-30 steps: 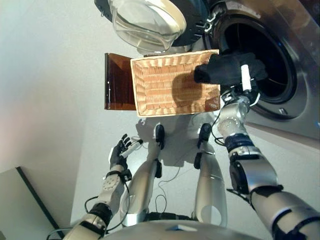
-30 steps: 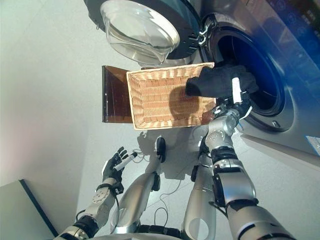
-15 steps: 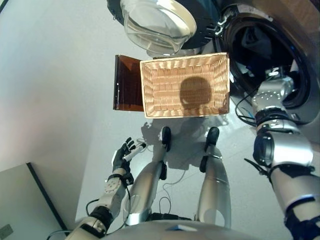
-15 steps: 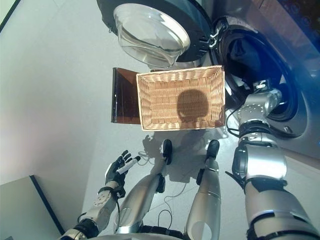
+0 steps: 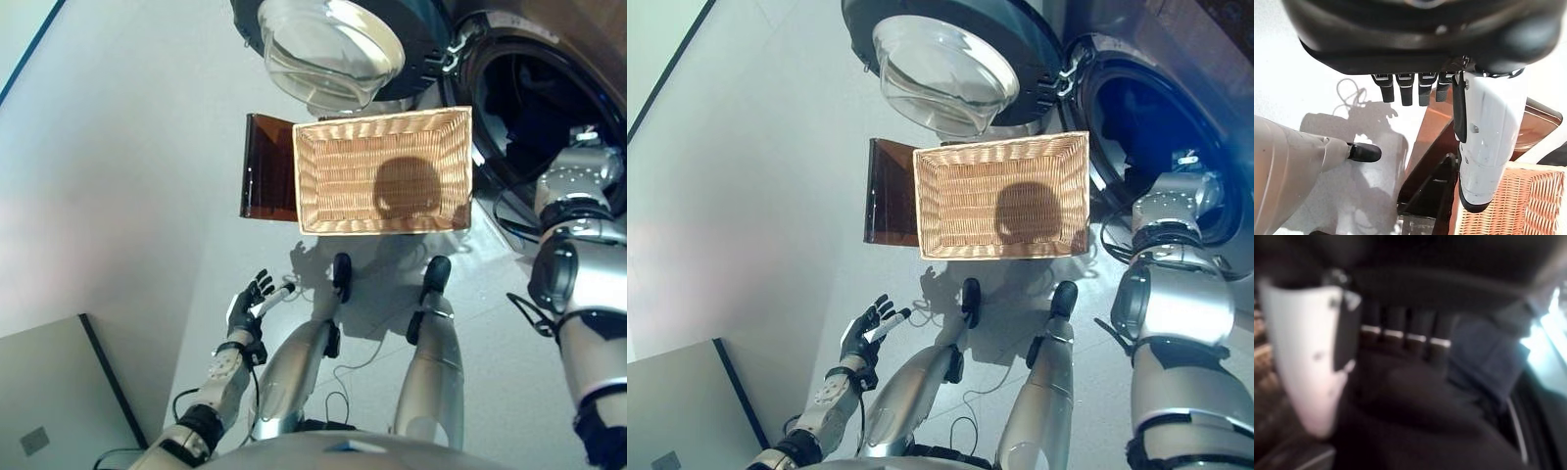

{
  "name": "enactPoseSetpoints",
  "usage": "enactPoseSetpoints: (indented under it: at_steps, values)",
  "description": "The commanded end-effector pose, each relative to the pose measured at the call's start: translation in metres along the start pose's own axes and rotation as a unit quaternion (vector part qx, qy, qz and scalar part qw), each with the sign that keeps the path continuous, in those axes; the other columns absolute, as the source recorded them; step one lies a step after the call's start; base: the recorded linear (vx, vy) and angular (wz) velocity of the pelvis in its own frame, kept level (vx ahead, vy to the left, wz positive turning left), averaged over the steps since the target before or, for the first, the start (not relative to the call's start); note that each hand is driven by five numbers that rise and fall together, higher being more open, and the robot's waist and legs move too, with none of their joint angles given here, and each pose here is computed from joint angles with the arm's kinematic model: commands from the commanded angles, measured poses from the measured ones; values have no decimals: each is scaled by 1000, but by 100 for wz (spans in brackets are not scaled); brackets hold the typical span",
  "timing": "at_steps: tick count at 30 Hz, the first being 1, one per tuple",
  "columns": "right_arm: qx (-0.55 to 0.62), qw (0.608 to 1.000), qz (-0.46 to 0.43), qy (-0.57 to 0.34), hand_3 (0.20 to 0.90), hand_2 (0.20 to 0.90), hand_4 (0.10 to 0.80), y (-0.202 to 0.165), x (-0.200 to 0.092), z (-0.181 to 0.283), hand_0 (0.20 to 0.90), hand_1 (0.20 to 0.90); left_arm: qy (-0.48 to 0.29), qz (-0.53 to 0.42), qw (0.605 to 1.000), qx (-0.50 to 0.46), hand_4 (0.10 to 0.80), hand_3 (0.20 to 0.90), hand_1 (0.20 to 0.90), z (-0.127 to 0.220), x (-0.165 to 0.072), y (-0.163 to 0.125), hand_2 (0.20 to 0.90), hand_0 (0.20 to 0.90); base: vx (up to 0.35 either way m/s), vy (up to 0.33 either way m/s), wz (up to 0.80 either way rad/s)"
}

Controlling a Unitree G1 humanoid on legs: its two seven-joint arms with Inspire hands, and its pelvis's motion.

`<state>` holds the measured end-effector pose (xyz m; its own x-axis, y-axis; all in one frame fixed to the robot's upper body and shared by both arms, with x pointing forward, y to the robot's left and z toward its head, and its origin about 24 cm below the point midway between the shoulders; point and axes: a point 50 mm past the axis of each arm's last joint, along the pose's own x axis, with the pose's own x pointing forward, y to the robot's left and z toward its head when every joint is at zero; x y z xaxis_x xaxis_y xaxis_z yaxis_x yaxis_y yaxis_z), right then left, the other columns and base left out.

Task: Pick up the clothes and place them into the washing machine

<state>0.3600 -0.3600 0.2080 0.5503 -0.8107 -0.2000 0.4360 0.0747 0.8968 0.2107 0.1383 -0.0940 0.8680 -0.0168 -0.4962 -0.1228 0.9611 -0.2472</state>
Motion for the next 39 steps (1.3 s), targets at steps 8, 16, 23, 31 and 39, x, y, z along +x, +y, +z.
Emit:
enactPoseSetpoints:
  at_steps: [8,16,23,31,39]
  values:
    - [28,984,97,-145,900,900,800,81,-11,105,900,900,-12,-15,1000,-13,800,900,900,0,-6,-7,900,900,-12,7,-1]
    - [-15,985,86,-152,900,900,800,87,-14,103,900,900,-24,-4,1000,-13,800,900,900,6,-4,-4,900,900,-9,3,0]
    - [-25,985,83,-149,900,900,800,89,-15,100,900,900,-26,4,999,-18,800,900,900,8,-3,-2,900,900,0,0,0]
    - [-85,980,73,-163,900,900,800,92,-16,98,900,900,-30,12,999,-20,800,900,900,9,-3,2,900,900,4,1,0]
    - [-407,875,66,-252,900,900,800,97,-20,78,900,900,-63,16,998,-18,800,900,900,23,-3,4,900,900,-5,-1,-2]
